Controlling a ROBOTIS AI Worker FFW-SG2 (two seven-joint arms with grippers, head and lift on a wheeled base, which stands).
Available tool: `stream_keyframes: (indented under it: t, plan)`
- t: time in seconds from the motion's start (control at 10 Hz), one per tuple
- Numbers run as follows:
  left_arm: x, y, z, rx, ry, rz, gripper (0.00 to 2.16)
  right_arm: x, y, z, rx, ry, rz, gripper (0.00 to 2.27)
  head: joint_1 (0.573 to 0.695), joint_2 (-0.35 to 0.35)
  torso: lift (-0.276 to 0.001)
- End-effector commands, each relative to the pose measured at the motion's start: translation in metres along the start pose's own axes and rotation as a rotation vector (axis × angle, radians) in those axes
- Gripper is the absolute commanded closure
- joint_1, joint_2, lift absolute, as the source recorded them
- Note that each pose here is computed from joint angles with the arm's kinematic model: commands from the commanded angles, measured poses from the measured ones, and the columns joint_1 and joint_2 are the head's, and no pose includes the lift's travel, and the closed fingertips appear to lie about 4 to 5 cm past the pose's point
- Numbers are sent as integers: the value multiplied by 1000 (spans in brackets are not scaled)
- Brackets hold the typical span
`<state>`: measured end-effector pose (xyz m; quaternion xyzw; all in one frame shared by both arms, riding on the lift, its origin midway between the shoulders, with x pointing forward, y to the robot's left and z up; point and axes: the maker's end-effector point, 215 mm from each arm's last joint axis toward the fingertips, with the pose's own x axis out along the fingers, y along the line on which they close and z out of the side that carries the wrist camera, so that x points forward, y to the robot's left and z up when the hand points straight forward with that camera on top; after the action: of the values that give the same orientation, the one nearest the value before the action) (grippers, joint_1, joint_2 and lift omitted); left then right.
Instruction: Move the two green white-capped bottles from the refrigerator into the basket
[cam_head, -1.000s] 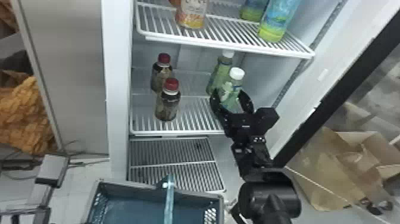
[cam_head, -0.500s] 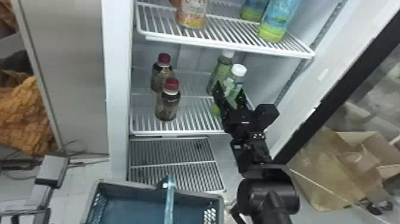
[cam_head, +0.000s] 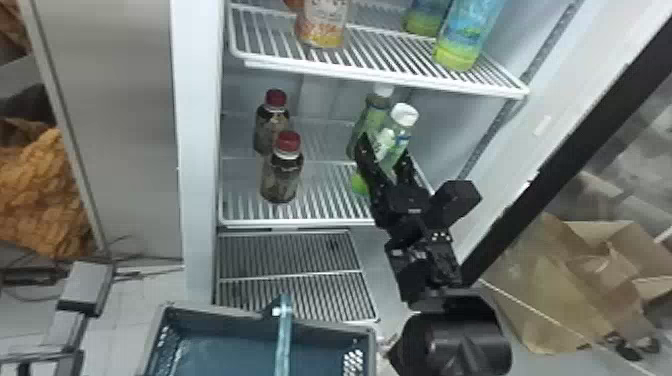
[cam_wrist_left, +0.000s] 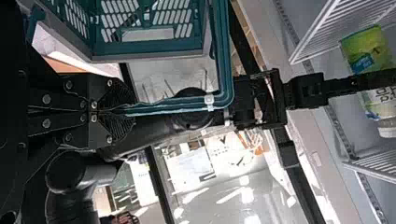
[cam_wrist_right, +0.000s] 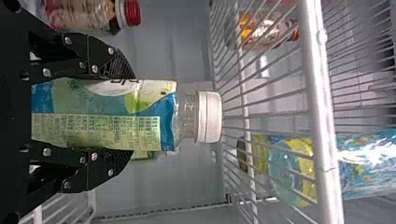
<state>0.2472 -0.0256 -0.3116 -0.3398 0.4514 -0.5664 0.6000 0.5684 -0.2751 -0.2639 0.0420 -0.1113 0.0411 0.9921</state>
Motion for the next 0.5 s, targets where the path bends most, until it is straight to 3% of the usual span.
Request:
stream_keyframes:
  t: [0.0,0.4]
  plan:
    - [0,0,0,0,0,2,1161,-10,13,4,32,19,28,720,695,-350,-263]
    - [-1,2,2,3,-2,7,1161,-36,41,17,84,61,89,720,695,-350,-263]
